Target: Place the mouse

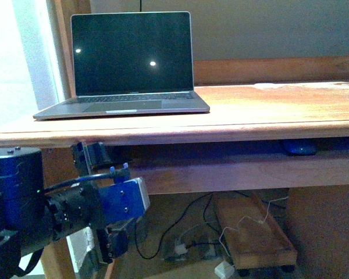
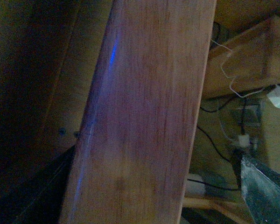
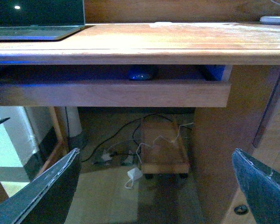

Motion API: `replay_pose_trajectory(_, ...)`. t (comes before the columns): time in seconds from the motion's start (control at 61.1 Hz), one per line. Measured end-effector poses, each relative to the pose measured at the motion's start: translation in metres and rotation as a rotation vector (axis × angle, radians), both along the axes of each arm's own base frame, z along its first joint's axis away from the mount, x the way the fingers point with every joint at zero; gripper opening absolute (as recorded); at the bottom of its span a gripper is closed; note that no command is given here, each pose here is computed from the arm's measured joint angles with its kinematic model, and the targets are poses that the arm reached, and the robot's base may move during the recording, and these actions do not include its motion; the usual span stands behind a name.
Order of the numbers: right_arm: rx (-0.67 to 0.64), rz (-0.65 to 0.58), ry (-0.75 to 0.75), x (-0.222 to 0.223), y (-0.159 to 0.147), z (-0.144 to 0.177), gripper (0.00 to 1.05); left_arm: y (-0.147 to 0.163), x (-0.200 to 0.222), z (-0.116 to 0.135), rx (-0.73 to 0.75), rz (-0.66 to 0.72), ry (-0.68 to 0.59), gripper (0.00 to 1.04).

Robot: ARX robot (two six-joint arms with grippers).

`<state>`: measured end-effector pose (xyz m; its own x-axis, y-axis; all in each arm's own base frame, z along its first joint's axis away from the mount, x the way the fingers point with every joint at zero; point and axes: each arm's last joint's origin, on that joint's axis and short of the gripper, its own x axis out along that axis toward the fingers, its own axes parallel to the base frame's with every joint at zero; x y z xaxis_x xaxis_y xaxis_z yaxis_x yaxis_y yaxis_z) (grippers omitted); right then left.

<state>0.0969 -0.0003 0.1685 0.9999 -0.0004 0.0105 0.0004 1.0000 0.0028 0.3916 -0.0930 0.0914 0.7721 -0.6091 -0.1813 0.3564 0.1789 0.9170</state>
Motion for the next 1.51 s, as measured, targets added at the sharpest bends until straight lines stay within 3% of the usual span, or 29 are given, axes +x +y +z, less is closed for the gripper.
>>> replay_pose_trajectory(0.147,0.0,0.0,0.0,0.0,0.0,0.0,0.97,-0.004,-0.019,0.012,-0.016,0.034,0.236,0.97)
replay_pose_trajectory(0.311,0.0,0.0,0.0,0.0,0.0,0.0,0.97,-0.002,-0.054,0.029,-0.074,-0.017,0.472,0.97)
replay_pose_trajectory(0.442,0.0,0.0,0.0,0.0,0.0,0.0,0.97,0.0,-0.077,0.039,-0.145,-0.035,0.604,0.97)
replay_pose_trajectory(0.835,0.0,0.0,0.0,0.0,0.0,0.0,0.97,0.001,-0.135,0.08,-0.678,0.011,0.968,0.97)
replay_pose_trajectory(0.966,0.0,0.0,0.0,0.0,0.0,0.0,0.97,0.0,-0.151,0.097,-0.816,0.007,1.031,0.97)
replay_pose_trajectory(1.13,0.0,0.0,0.0,0.0,0.0,0.0,0.97,0.01,-0.171,0.129,-1.023,0.064,0.978,0.97)
replay_pose_trajectory(1.294,0.0,0.0,0.0,0.0,0.0,0.0,0.97,0.025,-0.2,0.138,-1.184,0.139,0.937,0.97)
replay_pose_trajectory(1.343,0.0,0.0,0.0,0.0,0.0,0.0,0.97,0.025,-0.21,0.137,-1.219,0.208,0.813,0.92)
replay_pose_trajectory(1.441,0.0,0.0,0.0,0.0,0.0,0.0,0.97,0.044,-0.242,0.121,-1.243,0.574,0.435,0.72)
replay_pose_trajectory(1.506,0.0,-0.003,0.0,0.0,0.0,0.0,0.97,0.057,-0.257,0.111,-1.24,0.695,0.319,0.6)
